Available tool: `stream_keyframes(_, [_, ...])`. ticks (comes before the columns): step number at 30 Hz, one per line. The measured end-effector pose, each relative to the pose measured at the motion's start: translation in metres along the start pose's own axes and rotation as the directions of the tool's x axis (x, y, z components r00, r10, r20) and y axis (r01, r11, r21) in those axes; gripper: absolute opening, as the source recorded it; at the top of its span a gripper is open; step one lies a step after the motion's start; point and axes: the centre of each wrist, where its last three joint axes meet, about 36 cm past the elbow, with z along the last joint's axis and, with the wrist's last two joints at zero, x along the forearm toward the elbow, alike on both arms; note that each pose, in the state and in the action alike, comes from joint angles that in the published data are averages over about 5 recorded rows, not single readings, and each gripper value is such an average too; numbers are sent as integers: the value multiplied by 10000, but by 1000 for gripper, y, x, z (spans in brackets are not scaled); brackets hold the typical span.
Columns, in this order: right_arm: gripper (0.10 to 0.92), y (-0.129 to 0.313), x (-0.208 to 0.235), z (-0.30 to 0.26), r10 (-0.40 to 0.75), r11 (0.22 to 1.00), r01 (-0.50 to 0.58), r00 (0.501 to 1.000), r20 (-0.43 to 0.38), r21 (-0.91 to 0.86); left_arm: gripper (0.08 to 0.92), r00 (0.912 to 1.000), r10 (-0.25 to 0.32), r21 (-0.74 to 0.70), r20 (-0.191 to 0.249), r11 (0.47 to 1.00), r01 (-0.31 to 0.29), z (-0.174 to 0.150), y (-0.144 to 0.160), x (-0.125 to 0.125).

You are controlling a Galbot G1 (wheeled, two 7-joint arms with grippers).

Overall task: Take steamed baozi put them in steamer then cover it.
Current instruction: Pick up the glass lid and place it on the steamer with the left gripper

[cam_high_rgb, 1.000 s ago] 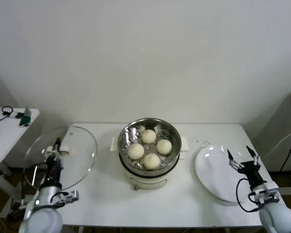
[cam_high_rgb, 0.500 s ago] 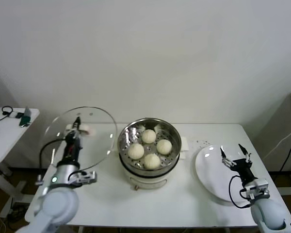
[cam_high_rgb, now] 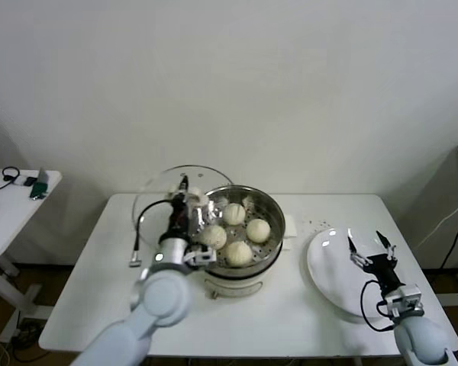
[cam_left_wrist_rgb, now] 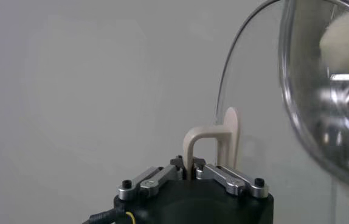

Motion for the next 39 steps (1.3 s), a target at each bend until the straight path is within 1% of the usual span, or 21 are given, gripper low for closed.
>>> stream_keyframes(3, [823, -2, 2, 1, 18, 10000, -18, 10000, 9, 5, 151, 9996, 148, 67, 257, 9999, -150, -22, -3, -2])
stream_keyframes(8, [823, -5, 5, 1, 38, 10000, -38, 10000, 34, 43, 151, 9978, 353, 225, 564, 9991, -366, -54, -9, -2])
stream_keyframes(15, [823, -7, 7, 1, 64, 10000, -64, 10000, 75, 62, 151, 9958, 552, 442, 731, 9973, -585, -85, -14, -4])
stream_keyframes(24, [823, -6, 7, 3, 58, 10000, -58, 10000, 77, 43, 151, 9929, 926, 414, 748, 9945, -958, -101, -28, -6])
stream_keyframes(32, [823, -7, 7, 4, 45, 10000, -46, 10000, 82, 57, 151, 9921, 1005, 390, 745, 9939, -1036, -106, -36, -9])
stream_keyframes(39, [823, -7, 7, 3, 32, 10000, -33, 9999, 100, 84, 151, 9912, 1146, 348, 661, 9925, -1170, -104, -43, -12])
